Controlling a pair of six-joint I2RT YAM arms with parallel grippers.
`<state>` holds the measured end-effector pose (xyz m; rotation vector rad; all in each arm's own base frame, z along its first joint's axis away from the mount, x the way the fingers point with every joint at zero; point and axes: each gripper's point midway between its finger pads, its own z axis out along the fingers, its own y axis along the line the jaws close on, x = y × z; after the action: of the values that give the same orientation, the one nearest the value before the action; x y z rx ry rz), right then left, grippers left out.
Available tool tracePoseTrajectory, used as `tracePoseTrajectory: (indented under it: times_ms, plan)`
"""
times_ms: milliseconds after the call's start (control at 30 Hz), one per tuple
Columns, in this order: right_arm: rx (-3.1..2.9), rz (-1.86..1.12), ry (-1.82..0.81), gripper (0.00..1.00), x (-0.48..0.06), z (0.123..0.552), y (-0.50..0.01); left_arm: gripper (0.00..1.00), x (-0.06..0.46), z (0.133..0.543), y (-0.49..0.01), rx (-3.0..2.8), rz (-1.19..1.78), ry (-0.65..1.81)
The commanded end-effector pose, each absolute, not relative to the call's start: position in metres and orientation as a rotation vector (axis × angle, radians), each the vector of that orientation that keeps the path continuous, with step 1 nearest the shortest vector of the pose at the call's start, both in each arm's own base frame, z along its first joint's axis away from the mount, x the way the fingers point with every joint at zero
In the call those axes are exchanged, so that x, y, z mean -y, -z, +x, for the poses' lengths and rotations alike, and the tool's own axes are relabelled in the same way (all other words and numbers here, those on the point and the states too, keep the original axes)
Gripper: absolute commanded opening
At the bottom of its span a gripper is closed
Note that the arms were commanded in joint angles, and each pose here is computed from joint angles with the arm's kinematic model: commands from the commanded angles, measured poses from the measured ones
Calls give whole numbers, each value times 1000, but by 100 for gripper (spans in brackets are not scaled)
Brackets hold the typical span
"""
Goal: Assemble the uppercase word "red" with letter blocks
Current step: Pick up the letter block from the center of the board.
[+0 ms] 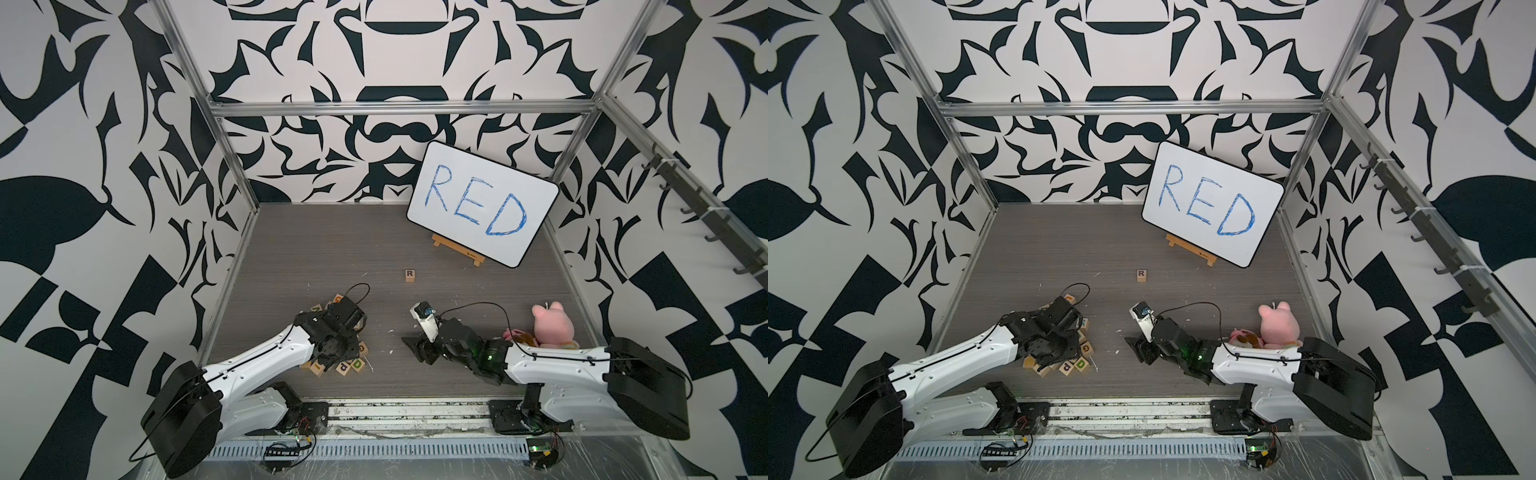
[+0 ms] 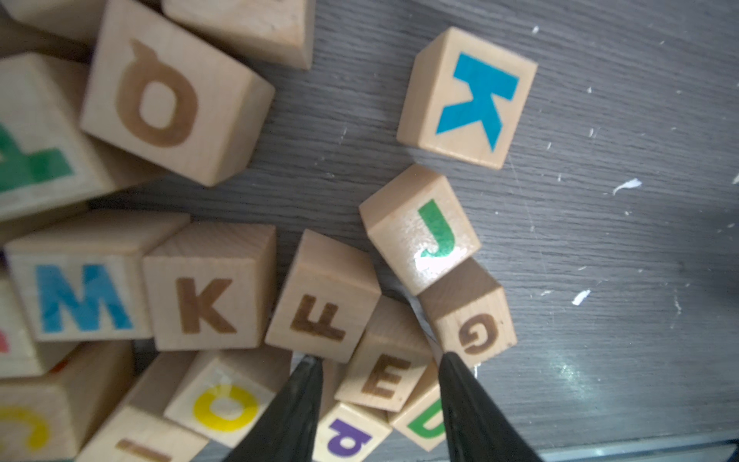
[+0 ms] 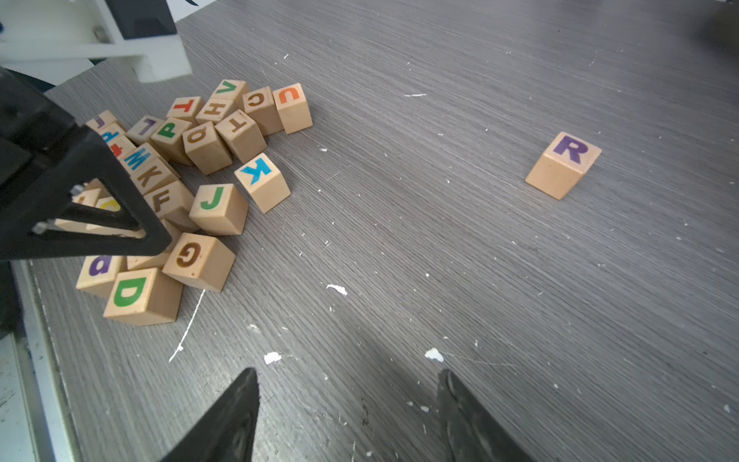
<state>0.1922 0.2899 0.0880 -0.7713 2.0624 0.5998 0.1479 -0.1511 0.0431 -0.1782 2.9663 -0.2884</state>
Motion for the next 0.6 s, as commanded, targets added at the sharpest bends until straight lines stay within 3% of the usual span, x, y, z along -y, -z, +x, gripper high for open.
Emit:
tracePoseTrajectory:
  times_ms: [0, 567]
  plan:
    - [-2027, -760, -600, 69, -295, 197, -99, 50, 155, 148, -45, -2983, -140, 288]
    - [-2023, -752, -599, 69, -293, 197, -101, 46, 148, 146, -36, -3019, -137, 192]
